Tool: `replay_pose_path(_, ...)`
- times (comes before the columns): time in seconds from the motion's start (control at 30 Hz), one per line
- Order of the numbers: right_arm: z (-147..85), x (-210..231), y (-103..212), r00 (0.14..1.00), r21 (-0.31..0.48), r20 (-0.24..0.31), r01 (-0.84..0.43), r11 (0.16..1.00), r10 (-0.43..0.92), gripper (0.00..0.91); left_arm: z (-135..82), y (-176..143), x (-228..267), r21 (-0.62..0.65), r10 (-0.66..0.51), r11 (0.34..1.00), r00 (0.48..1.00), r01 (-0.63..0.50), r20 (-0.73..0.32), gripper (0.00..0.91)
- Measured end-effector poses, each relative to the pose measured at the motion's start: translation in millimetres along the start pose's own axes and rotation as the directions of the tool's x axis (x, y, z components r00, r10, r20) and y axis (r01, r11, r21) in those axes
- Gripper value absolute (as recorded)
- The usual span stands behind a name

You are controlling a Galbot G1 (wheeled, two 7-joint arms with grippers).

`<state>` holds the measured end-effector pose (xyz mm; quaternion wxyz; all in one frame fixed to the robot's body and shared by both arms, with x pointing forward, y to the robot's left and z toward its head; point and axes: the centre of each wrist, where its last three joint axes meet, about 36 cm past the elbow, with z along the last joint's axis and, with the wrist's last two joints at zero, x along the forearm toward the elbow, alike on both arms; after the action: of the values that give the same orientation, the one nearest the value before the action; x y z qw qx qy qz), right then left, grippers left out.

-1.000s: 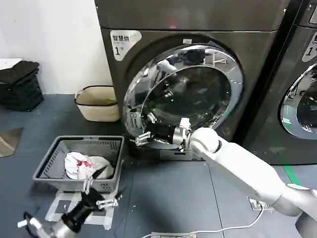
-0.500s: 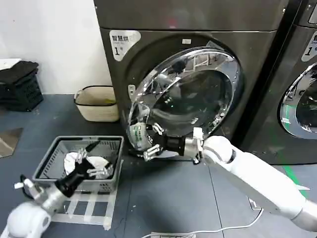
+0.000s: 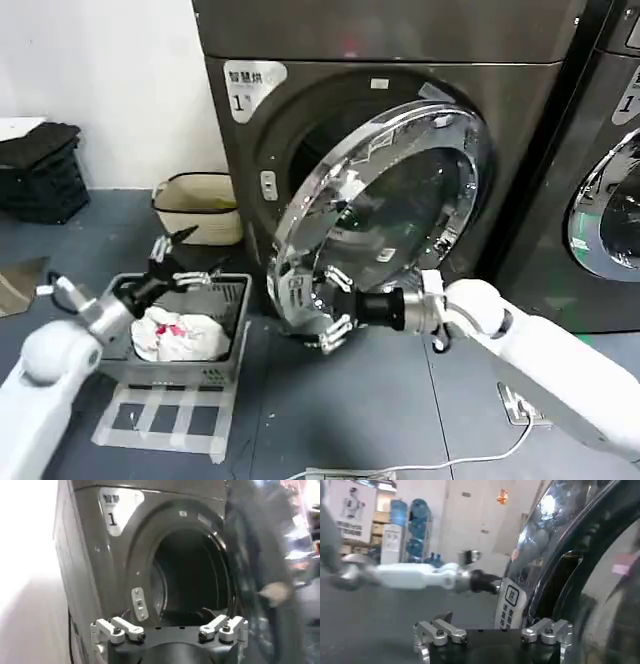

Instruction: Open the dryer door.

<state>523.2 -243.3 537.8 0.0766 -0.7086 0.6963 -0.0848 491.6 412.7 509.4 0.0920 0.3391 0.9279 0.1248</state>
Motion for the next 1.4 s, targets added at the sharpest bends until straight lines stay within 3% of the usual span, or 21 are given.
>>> replay_pose_path(0.3, 2, 37, 1, 0.999, -0.017, 0.023, 0.047, 0.999, -0.047, 0.907, -3, 6, -52, -0.047, 0.139, 0.989, 0.990, -0.140, -0.019, 0.907)
replay_pose_path(0.7, 0, 94, 13, 0.998, -0.028, -0.003, 0.068, 0.997, -0.068, 0.907, -2, -39, -133, -0.065, 0.394, 0.917, 0.919, -0.395, -0.020, 0.907)
replay_pose_path(0.83, -1, 121, 25, 0.999, -0.021, -0.026, 0.024, 0.999, -0.024, 0.907, -6, -56, -157, -0.080, 0.464, 0.882, 0.886, -0.464, -0.009, 0.907)
replay_pose_path(0.97, -1, 145, 39, 0.998, -0.011, -0.050, -0.024, 1.000, 0.023, 0.907, -8, -72, -177, -0.097, 0.518, 0.851, 0.855, -0.516, -0.009, 0.907)
replay_pose_path(1.17, 0, 176, 74, 0.991, -0.020, -0.034, -0.127, 0.992, 0.126, 0.907, -12, -96, -198, -0.106, 0.568, 0.820, 0.823, -0.563, 0.024, 0.907)
replay_pose_path(1.4, -14, 226, 140, 0.945, 0.034, -0.001, -0.327, 0.944, 0.327, 0.907, -9, -120, -214, -0.107, 0.600, 0.798, 0.797, -0.592, 0.065, 0.907)
